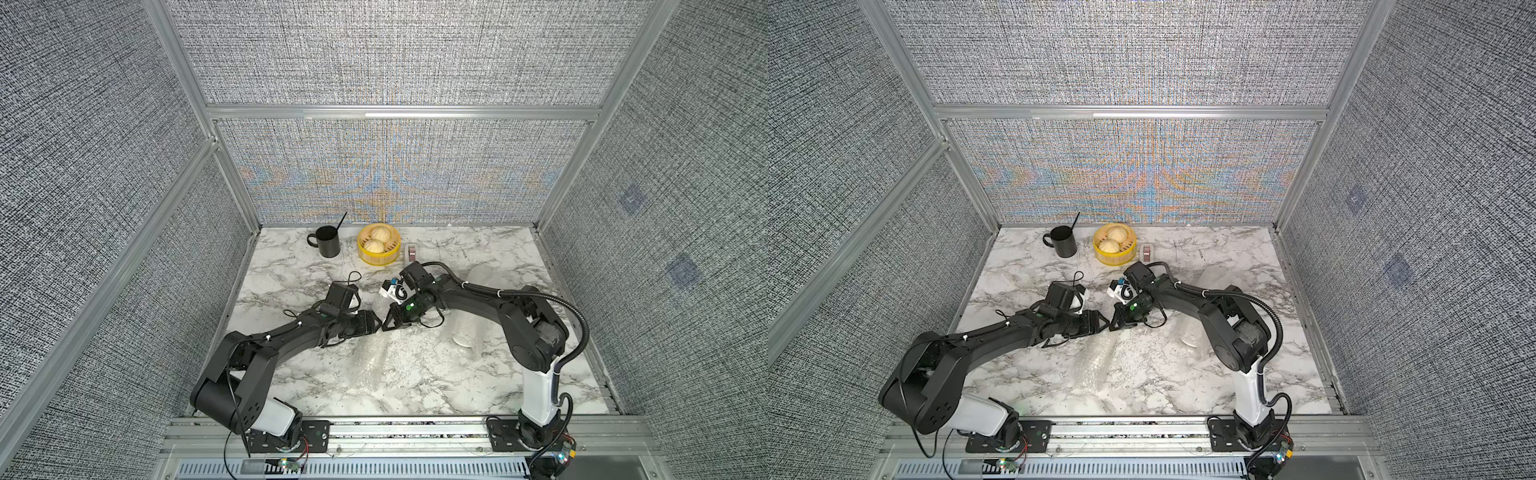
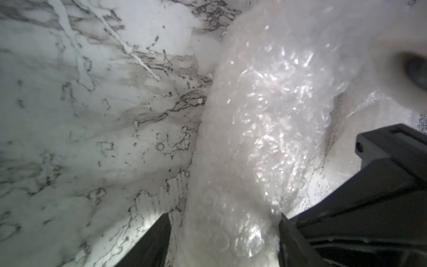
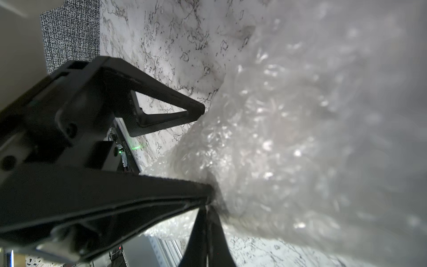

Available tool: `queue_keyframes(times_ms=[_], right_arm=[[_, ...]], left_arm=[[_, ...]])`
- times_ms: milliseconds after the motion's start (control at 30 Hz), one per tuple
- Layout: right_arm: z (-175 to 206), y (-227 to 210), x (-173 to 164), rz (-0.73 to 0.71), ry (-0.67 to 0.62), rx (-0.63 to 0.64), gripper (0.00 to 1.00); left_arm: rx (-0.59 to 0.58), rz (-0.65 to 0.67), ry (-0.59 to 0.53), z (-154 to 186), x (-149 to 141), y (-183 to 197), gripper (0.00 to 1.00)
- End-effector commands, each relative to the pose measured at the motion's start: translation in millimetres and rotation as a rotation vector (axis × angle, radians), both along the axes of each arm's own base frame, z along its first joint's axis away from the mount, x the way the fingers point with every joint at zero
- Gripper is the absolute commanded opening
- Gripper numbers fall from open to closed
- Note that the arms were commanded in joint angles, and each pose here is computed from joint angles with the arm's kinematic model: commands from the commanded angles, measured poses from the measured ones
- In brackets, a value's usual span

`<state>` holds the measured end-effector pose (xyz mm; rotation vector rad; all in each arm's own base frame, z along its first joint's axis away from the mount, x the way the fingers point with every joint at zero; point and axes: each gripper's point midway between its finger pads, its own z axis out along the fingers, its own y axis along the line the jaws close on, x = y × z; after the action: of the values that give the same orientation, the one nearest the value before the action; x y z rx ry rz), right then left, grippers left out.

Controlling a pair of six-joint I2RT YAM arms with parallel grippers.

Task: Wrap vases in bubble wrap
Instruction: Stick the tape on the bubble wrap.

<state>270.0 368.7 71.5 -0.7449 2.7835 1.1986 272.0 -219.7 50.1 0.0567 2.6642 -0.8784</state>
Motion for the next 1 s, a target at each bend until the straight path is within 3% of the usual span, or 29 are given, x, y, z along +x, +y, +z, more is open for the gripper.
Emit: queue_keyframes(times_ms=[0, 333, 400, 733, 867, 967], right_arm=[[-12, -8, 2, -0.018, -0.007, -0.066, 0.0], [0, -12, 4, -0.021, -0.026, -0.066, 0.01], [4, -13, 4, -0.021, -0.033, -0.066, 0.08], [9, -28, -4, -0.031, -0.029, -0.086, 0.22], [16, -33, -4, -0.052, -0.042, -0.09, 0.21], [30, -23, 1, -0.094, -0.043, -0.024, 0.14]], left_arm=[[0.035, 0.027, 0.025, -13, -7, 10, 0.67], [0.095, 0.047, 0.047, -27, -16, 23, 0.65], [0.104, 0.044, 0.051, -28, -17, 24, 0.65], [0.09, 0.04, 0.064, -32, -19, 22, 0.65], [0.082, 0.041, 0.061, -29, -19, 22, 0.65], [0.092, 0.047, 0.055, -29, -20, 24, 0.65]])
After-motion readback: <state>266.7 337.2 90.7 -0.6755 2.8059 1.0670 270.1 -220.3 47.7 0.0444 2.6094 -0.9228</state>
